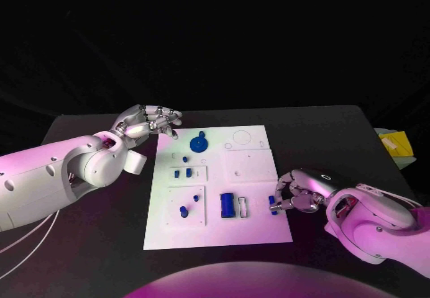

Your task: Assemble the parts on the task board

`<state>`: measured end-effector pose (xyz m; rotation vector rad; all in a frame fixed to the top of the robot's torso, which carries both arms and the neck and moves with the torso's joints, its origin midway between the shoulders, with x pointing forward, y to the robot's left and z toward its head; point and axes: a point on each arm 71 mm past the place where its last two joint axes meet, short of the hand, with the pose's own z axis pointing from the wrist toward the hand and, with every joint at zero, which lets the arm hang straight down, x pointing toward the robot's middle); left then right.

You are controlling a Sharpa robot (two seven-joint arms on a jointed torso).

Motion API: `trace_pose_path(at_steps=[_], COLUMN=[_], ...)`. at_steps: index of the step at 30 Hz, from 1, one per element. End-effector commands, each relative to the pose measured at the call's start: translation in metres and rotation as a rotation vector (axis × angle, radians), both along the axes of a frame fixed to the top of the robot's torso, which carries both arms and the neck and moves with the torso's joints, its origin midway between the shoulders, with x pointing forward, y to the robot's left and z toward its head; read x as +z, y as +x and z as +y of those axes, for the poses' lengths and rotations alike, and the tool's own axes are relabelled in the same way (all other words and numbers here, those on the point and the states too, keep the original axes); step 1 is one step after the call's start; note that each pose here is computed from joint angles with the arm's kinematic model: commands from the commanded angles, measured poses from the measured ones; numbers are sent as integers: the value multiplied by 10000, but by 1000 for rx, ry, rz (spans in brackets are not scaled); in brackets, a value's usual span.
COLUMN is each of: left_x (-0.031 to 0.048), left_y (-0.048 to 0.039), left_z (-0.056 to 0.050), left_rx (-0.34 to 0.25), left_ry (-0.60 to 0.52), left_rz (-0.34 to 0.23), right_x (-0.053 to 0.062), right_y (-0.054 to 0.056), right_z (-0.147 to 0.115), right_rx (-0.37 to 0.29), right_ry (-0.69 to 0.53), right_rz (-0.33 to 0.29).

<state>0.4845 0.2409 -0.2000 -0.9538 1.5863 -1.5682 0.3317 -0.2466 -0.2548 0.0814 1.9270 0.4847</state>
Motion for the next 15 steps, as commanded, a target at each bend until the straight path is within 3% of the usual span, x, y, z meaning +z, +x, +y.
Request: trace_pose_path(at_steps=[1, 15], left_x=[10, 11], left_y=[-7, -11], left_z=[-17, -1], left_rx=[-13, -10], left_ry=[-15, -14], left_rz=[-3, -3], right_x=[-40, -171], right_y=[-4, -29], right_z=[-4, 54], right_rx=[0, 16], right_ry=[-75, -114], right_rz=[1, 36])
